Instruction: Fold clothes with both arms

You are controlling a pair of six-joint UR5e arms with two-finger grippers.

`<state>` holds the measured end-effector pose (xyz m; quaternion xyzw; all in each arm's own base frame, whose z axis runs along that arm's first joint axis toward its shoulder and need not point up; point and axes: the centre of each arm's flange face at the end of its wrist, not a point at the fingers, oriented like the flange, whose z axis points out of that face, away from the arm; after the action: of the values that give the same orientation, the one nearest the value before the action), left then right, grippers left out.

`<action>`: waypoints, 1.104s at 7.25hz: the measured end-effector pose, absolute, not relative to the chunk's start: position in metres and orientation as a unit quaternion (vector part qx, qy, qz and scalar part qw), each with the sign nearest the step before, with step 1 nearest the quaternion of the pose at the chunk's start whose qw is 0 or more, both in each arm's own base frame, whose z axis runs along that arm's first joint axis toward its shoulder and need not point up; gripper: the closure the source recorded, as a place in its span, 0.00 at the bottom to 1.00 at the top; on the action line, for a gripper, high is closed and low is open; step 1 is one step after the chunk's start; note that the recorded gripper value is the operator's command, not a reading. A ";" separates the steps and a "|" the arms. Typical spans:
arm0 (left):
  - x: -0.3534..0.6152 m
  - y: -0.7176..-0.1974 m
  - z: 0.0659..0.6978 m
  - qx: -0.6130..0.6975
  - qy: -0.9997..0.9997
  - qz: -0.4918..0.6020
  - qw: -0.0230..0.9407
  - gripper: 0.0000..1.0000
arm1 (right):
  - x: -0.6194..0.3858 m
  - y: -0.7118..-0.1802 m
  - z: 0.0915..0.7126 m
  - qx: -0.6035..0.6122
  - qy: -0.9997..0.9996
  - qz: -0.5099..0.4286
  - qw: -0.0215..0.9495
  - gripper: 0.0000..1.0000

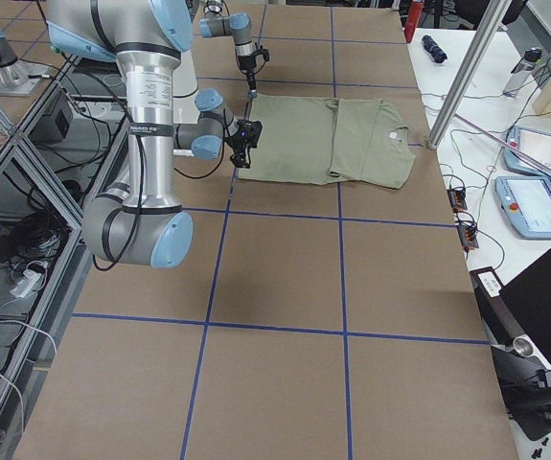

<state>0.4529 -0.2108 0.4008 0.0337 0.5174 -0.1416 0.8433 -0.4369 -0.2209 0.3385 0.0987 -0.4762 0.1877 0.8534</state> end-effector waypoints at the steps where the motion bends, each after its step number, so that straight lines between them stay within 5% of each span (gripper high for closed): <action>1: 0.451 -0.211 0.396 0.034 0.522 -0.142 0.840 1.00 | -0.442 -0.220 0.345 0.090 -0.470 0.201 0.855 0.34; 8: 0.430 -0.210 0.346 0.032 0.565 -0.141 0.812 1.00 | -0.473 -0.185 0.358 0.052 -0.434 0.276 0.856 0.30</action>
<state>0.4305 -0.2102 0.3458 0.0318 0.5650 -0.1411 0.8123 -0.4731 -0.1849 0.3577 0.0518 -0.4341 0.2758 0.8560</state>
